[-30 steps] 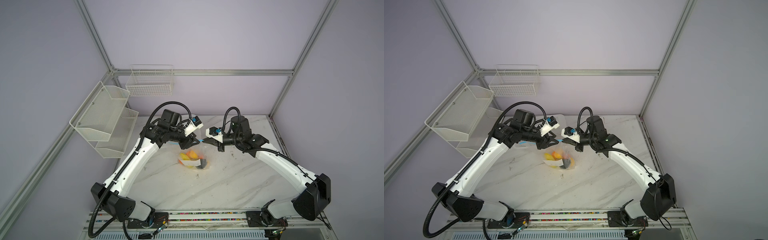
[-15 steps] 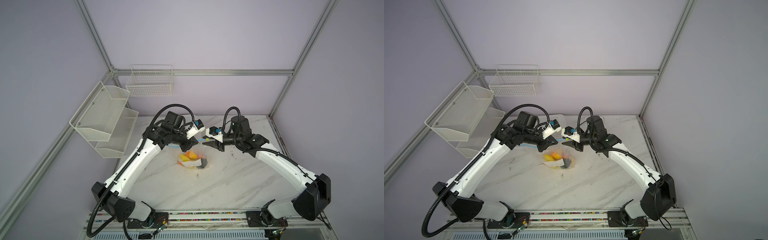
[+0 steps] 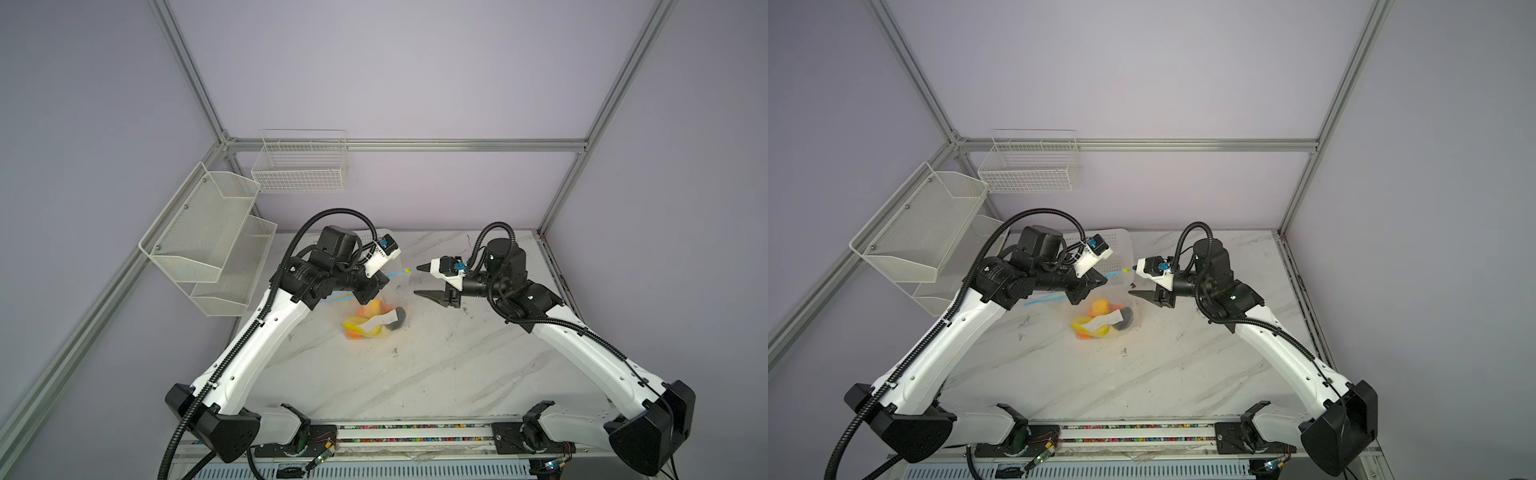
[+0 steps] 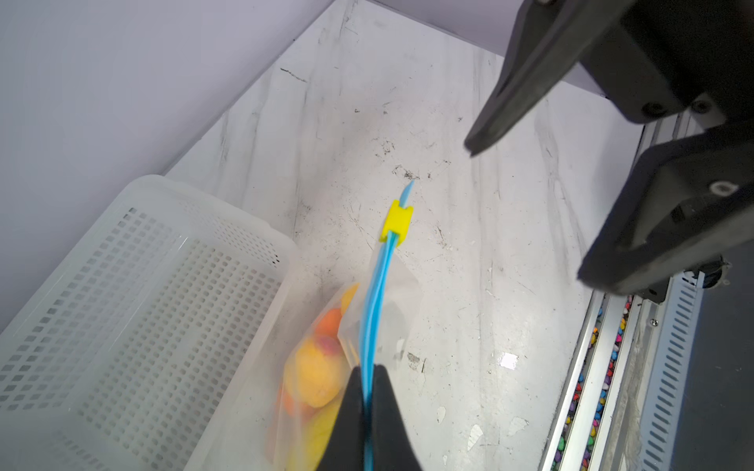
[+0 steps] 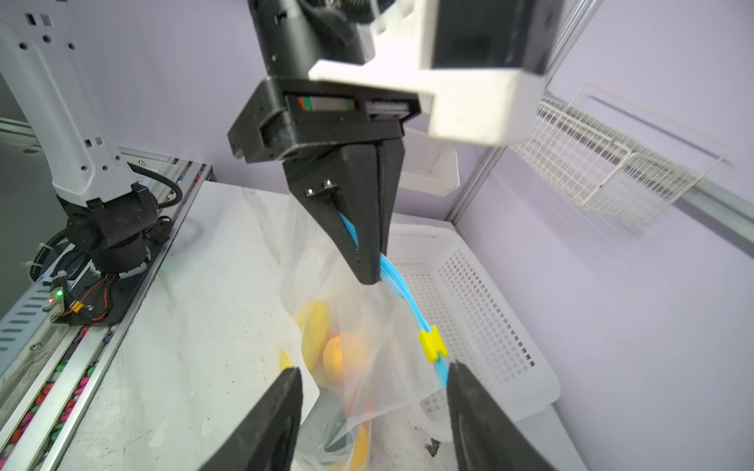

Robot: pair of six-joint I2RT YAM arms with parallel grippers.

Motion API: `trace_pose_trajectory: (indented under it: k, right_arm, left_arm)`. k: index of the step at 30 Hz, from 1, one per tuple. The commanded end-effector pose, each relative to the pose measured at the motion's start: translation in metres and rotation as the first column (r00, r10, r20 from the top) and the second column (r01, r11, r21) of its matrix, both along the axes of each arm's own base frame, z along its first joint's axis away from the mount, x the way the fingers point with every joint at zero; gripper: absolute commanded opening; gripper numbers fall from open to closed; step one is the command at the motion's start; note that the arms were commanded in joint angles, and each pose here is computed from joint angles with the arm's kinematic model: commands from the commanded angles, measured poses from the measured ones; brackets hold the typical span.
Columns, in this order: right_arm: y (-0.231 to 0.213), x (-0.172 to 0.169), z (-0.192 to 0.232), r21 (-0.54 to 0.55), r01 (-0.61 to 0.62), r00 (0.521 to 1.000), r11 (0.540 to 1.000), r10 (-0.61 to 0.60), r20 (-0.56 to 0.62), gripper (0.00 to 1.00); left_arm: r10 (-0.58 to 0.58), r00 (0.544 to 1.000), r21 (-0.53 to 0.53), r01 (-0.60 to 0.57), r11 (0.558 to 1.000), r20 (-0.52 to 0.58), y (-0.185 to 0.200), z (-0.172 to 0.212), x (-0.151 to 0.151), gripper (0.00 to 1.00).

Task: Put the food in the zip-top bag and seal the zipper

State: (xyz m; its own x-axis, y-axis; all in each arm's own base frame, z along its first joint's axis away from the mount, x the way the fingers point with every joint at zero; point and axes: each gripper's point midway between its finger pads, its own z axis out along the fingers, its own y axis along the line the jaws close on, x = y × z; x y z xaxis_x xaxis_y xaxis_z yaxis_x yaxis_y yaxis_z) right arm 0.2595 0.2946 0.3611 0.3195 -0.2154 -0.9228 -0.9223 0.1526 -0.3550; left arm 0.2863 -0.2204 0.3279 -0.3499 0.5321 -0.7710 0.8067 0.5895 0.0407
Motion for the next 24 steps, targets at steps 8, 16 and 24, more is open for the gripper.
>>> trace_pose_trajectory:
  k: [8, 16, 24]
  right_arm:
    - [0.0, 0.034, -0.041, 0.078, -0.177, 0.972, 0.981, 0.187, -0.145, 0.47]
    - [0.008, 0.035, -0.048, 0.163, -0.251, 0.949, 0.954, 0.275, -0.151, 0.45]
    - [0.02, 0.032, -0.035, 0.194, -0.265, 0.954, 0.945, 0.286, -0.09, 0.47]
  left_arm:
    - [0.043, 0.997, -0.091, -0.037, 0.995, 0.062, 0.003, 0.004, -0.005, 0.0]
    - [0.024, 0.998, -0.097, -0.018, 0.995, 0.063, 0.0, 0.003, -0.006, 0.0]
    - [0.015, 0.998, -0.095, -0.008, 0.995, 0.066, -0.001, 0.002, -0.006, 0.0]
